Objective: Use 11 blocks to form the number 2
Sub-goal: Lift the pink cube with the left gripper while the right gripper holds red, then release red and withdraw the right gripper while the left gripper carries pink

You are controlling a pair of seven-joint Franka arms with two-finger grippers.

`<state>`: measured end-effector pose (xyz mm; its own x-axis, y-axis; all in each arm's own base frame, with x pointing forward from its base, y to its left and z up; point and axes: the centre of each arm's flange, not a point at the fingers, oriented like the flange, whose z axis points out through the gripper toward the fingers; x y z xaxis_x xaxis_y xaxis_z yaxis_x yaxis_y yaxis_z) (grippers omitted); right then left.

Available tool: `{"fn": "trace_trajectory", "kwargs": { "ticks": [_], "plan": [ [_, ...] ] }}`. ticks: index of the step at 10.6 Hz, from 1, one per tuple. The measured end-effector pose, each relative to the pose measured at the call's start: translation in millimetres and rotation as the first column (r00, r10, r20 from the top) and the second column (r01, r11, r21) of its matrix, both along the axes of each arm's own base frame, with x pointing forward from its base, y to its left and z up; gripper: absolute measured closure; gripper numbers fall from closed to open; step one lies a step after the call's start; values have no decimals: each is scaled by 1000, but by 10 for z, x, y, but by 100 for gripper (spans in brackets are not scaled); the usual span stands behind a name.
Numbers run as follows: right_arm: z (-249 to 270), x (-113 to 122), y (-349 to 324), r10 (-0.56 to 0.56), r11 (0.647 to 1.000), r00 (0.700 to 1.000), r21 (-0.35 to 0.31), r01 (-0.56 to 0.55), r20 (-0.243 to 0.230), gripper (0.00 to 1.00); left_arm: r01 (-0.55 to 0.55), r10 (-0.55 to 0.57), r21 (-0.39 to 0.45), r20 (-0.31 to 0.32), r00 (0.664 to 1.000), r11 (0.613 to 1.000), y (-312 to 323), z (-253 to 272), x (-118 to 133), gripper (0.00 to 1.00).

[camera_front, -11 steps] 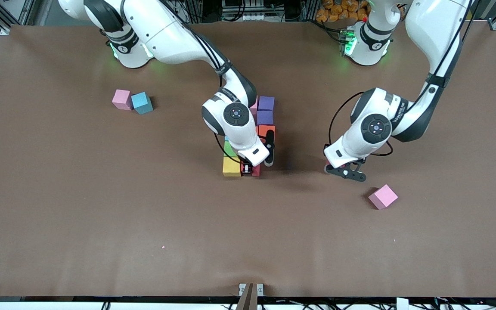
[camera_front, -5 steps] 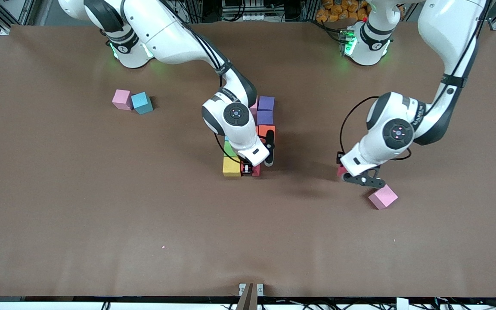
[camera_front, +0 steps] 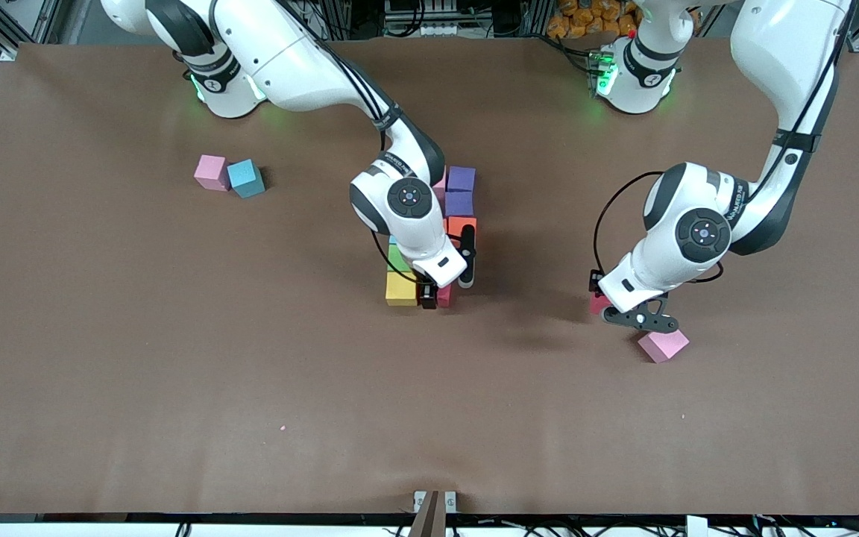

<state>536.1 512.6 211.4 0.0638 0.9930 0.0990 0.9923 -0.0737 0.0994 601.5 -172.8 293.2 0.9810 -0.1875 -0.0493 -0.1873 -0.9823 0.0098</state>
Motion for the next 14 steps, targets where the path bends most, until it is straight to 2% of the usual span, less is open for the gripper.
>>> {"fn": "trace_trajectory", "kwargs": {
  "ticks": [4,5,7,11,12,14],
  "plan": [
    [86,45,19,-2,1000,1000,9,2,18,8,-8,9,16,-29,1000,1000,51,83,36,46],
    [163,70,24,-4,1000,1000,14,3,30,2,-10,10,18,-32,999,1000,57,118,53,46],
    [418,94,22,-7,1000,999,30,5,51,0,-11,11,21,-38,999,1000,64,131,58,46],
    [1250,68,-301,-41,999,996,37,38,83,0,-8,9,22,-44,999,1000,52,109,51,46],
    [1570,128,-558,-76,997,992,41,72,102,0,-7,8,20,-41,999,1000,35,124,56,46],
    [2283,249,-1251,-170,985,980,42,167,98,0,-61,62,21,-33,998,998,-20,158,63,46]
  ]
}}
